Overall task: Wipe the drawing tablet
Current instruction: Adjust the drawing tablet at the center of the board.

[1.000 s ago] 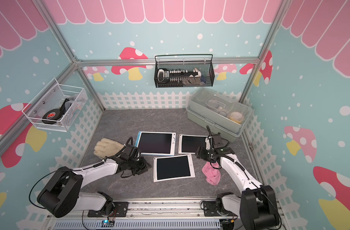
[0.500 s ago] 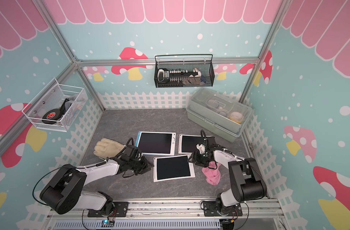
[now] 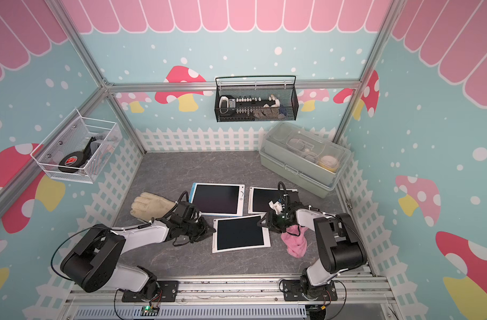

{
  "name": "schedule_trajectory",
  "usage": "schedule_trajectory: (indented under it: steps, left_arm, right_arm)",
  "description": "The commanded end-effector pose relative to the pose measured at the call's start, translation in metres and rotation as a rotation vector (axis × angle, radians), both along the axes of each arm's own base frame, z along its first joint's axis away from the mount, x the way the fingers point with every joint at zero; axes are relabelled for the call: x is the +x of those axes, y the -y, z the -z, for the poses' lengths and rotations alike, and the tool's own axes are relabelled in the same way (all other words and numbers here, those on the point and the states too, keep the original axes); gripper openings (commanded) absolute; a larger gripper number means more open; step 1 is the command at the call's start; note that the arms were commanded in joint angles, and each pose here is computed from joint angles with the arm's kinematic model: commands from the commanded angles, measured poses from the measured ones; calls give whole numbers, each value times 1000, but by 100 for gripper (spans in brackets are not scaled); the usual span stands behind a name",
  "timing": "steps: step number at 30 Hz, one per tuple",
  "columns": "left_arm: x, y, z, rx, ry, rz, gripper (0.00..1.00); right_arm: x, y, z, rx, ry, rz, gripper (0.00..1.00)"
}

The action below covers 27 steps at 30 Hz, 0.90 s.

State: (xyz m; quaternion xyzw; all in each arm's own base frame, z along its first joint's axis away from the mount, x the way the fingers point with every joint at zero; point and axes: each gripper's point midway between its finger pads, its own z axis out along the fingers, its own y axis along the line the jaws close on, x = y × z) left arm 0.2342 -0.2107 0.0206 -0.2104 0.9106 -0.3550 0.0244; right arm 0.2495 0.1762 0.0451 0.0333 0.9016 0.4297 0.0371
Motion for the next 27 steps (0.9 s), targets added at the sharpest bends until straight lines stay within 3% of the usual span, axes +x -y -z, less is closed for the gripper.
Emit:
schedule_trajectory:
  steps: [1, 9, 17, 24, 27]
  left_arm:
    - [-22, -24, 37, 148, -105, -20, 23]
    - [-18, -20, 39, 143, -106, -12, 23]
    - [-13, -16, 35, 132, -94, -13, 22]
    - [-5, -10, 16, 116, -67, -20, 22]
    - [8, -11, -30, 139, -5, -56, 38]
  right_arm:
    - [1, -13, -33, 119, 51, -1, 49]
    - [3, -24, -68, 228, 66, 26, 44]
    - [-5, -34, -64, 186, 52, 0, 31]
    - [-11, -45, -61, 116, 70, -71, 4]
    - [-16, -50, -78, 64, 160, -160, 0]
